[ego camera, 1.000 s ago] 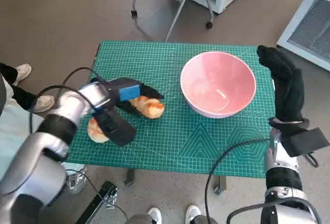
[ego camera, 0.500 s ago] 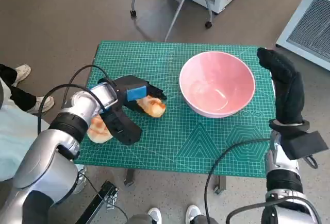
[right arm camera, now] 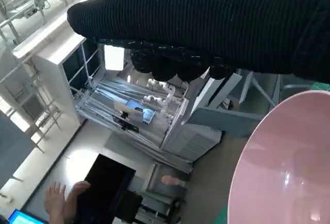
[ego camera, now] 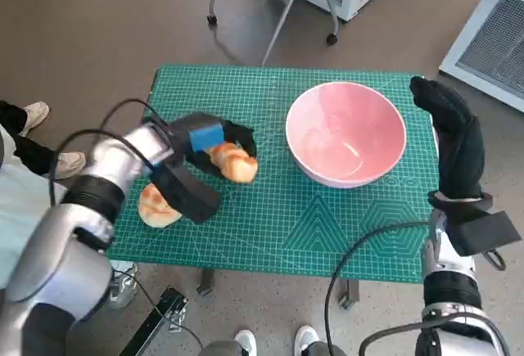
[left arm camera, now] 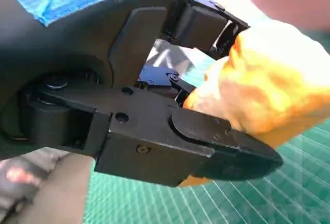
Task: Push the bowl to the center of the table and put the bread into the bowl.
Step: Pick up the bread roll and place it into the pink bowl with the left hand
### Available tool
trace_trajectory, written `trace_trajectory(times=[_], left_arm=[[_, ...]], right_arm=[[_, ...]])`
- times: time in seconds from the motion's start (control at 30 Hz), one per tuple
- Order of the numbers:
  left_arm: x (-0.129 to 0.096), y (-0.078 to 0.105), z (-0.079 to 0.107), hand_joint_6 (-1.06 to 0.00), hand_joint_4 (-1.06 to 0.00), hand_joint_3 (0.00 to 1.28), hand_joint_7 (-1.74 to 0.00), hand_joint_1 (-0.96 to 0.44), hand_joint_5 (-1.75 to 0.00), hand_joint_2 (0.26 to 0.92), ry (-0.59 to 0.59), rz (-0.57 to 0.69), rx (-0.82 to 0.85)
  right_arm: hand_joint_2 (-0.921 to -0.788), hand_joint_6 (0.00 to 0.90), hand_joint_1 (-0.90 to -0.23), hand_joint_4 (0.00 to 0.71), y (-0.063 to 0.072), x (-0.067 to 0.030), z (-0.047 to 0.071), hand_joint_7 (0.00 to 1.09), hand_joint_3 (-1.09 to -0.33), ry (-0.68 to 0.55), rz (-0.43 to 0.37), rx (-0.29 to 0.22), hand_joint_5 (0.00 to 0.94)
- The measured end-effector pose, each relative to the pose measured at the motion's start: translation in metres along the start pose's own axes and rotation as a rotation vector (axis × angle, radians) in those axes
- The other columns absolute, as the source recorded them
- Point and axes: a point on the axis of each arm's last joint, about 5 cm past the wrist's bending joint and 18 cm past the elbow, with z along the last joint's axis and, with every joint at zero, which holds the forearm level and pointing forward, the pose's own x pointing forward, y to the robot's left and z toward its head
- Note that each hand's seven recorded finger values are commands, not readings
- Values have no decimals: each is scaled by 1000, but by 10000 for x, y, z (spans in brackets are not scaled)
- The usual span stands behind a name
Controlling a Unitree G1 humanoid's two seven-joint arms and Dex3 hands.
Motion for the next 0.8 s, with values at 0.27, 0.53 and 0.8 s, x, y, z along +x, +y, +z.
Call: trace_trajectory(times=[0.27, 0.53, 0.8], left_arm=[[-31, 395, -130, -795, -684, 13, -1082, 1, -1073, 911, 9, 213, -111], [72, 764, -35, -808, -682, 6, -1061, 2, -1078, 912, -47, 451, -170], [334, 923, 253, -738, -633, 46, -1177, 1, -1089, 920, -139, 529, -163]], right_arm=[[-921, 41, -566, 358, 14, 1, -5, 725, -879, 4, 3, 7, 3], [-921, 43, -571, 359, 28, 26, -5, 730, -877, 6, 4, 24, 4], [-921, 43, -572, 360, 55, 38, -6, 734, -878, 4, 3, 39, 4]])
